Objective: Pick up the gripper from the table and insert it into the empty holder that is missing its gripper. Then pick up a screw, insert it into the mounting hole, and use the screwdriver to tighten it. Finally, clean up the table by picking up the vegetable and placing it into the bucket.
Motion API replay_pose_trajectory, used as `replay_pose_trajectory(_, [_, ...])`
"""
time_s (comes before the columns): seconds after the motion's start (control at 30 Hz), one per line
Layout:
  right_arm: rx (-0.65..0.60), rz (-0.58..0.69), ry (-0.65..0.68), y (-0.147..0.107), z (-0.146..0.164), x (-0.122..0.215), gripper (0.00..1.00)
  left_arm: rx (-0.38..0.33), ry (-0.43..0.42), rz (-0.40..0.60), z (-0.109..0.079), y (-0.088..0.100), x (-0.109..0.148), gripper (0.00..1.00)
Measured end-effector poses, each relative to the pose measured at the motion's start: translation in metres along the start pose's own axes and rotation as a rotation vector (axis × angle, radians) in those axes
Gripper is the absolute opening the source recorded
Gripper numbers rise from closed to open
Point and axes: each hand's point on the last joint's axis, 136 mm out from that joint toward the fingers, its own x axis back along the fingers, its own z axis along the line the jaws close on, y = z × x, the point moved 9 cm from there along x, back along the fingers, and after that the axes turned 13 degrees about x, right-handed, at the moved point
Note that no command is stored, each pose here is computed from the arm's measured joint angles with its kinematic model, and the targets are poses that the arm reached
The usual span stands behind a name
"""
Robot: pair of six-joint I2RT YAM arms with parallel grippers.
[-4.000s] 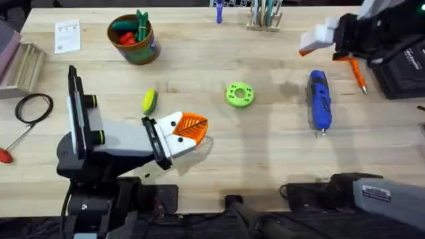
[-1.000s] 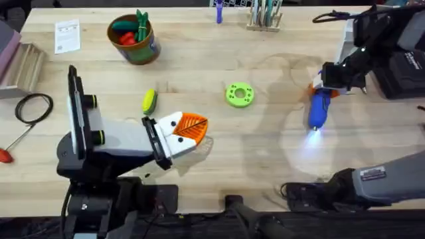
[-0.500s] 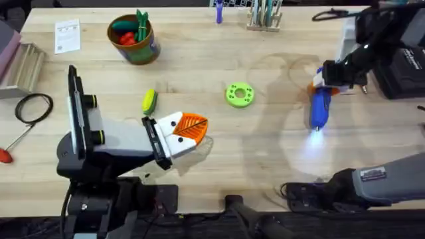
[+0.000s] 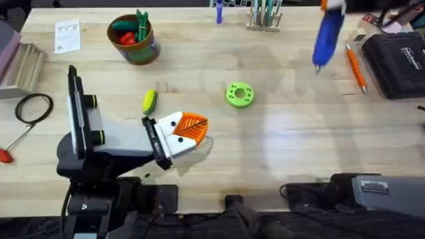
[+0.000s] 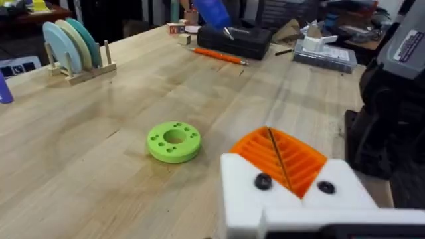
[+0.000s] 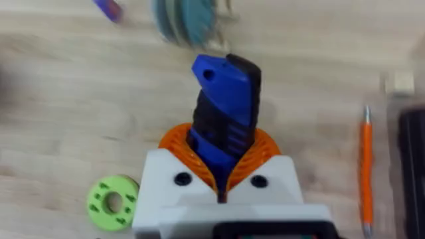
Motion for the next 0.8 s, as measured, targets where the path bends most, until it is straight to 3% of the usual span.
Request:
replay_pose_trajectory(0.17, [0.08, -0.216, 0.049, 0.043, 0.038, 0.026, 0.024, 0.0, 0.0, 0.0, 0.0, 0.0, 0.0, 0.005])
replay_pose_trajectory(0.37, [0.114, -0.456, 0.161, 0.077, 0.084, 0.056, 0.024, 0.0, 0.0, 0.0, 0.0, 0.0, 0.0, 0.005])
replay_pose_trajectory(0.57, [0.14, -0.629, 0.355, 0.092, 0.108, 0.091, 0.024, 0.0, 0.0, 0.0, 0.0, 0.0, 0.0, 0.005])
replay_pose_trajectory(0.8, [0.163, -0.685, 0.541, 0.095, 0.12, 0.103, 0.024, 0.0, 0.0, 0.0, 0.0, 0.0, 0.0, 0.005])
